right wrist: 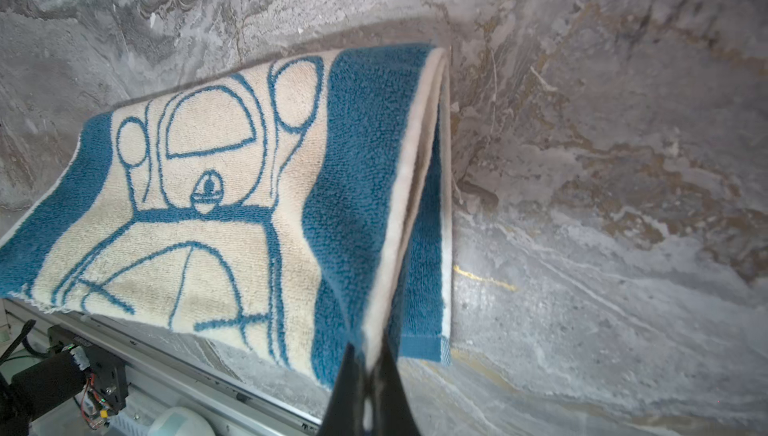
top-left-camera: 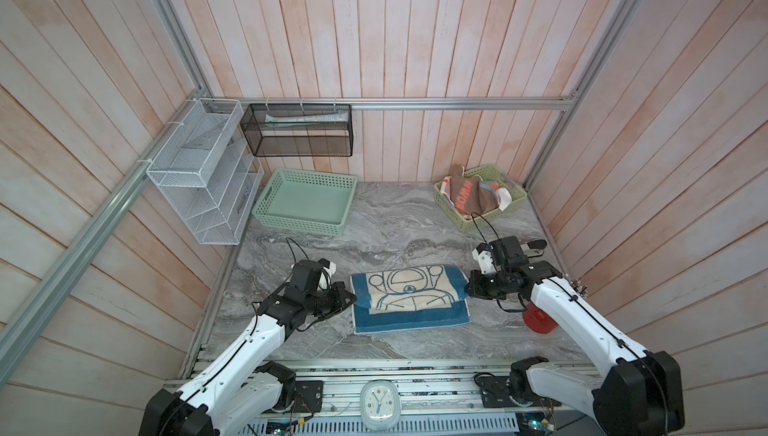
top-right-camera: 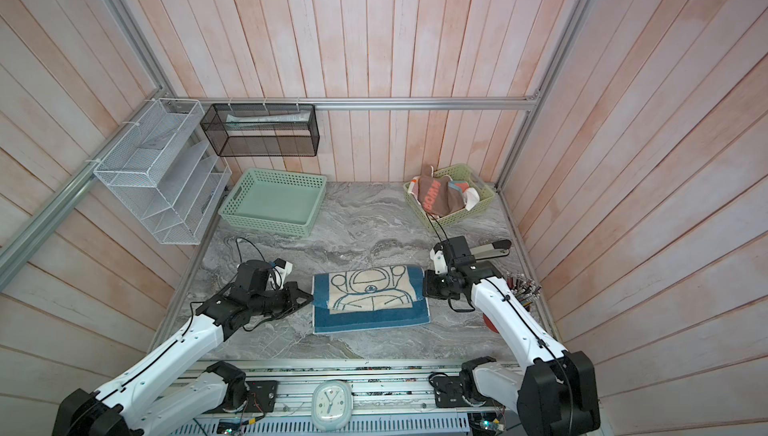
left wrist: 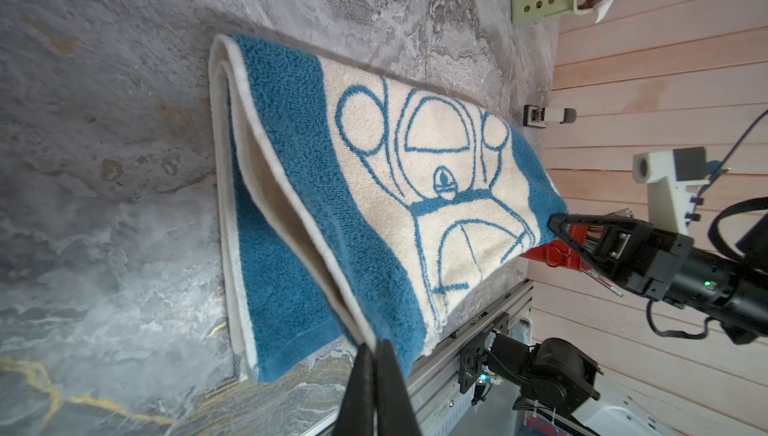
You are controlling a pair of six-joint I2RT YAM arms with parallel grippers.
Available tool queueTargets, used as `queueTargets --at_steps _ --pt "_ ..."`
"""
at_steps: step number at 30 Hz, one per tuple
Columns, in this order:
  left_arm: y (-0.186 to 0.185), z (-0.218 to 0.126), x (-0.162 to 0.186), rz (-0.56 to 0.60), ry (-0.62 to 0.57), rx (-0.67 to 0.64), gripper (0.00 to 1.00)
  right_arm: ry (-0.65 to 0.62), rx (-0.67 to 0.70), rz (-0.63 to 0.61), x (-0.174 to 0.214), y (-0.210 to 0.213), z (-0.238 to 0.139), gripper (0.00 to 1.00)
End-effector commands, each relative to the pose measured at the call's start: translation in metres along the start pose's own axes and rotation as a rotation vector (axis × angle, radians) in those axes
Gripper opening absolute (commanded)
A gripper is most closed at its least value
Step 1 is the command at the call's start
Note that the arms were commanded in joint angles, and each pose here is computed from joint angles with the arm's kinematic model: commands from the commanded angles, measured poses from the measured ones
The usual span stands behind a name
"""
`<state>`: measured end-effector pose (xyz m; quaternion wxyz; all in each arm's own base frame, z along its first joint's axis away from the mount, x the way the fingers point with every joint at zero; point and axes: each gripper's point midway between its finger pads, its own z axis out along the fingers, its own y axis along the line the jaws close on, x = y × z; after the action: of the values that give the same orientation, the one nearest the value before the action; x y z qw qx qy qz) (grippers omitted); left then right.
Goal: Fold and stack the towels
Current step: 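Lift the folded Doraemon towel with both grippers and carry it toward the mint-green basket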
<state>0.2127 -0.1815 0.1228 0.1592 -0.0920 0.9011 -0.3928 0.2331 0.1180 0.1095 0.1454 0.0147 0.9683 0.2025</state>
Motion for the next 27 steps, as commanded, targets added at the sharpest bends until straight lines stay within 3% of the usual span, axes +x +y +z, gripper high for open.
queueTargets --at_steps 1,4,5,7,8,9,12,17,27 --pt "0.016 0.002 0.029 -0.071 0.077 -0.017 0.0 0.085 0.043 0.066 0.034 -0.014 0.002 0.0" --pt "0.032 0.013 0.043 -0.11 0.105 -0.02 0.0 0.07 0.05 0.095 0.036 -0.018 0.008 0.04" --pt "0.038 0.017 0.047 -0.128 0.117 -0.027 0.06 0.079 0.063 0.103 0.037 -0.02 0.012 0.17" --pt "0.053 0.023 0.054 -0.157 0.14 -0.076 0.29 0.119 0.078 0.107 0.043 -0.023 0.019 0.37" --pt "0.06 0.024 0.056 -0.164 0.15 -0.109 0.42 0.142 0.084 0.106 0.046 -0.022 0.021 0.41" --pt "0.064 0.023 0.055 -0.166 0.147 -0.14 0.48 0.15 0.09 0.098 0.047 -0.021 0.022 0.43" --pt "0.065 0.019 0.043 -0.151 0.093 -0.175 0.53 0.115 0.118 0.077 0.039 -0.019 0.016 0.46" --pt "0.047 0.027 0.019 -0.091 0.026 -0.105 0.59 0.044 0.125 0.041 0.016 -0.012 0.007 0.46" --pt "0.051 0.063 0.013 -0.111 0.102 -0.093 0.65 0.083 0.059 -0.043 0.008 0.024 0.044 0.46"
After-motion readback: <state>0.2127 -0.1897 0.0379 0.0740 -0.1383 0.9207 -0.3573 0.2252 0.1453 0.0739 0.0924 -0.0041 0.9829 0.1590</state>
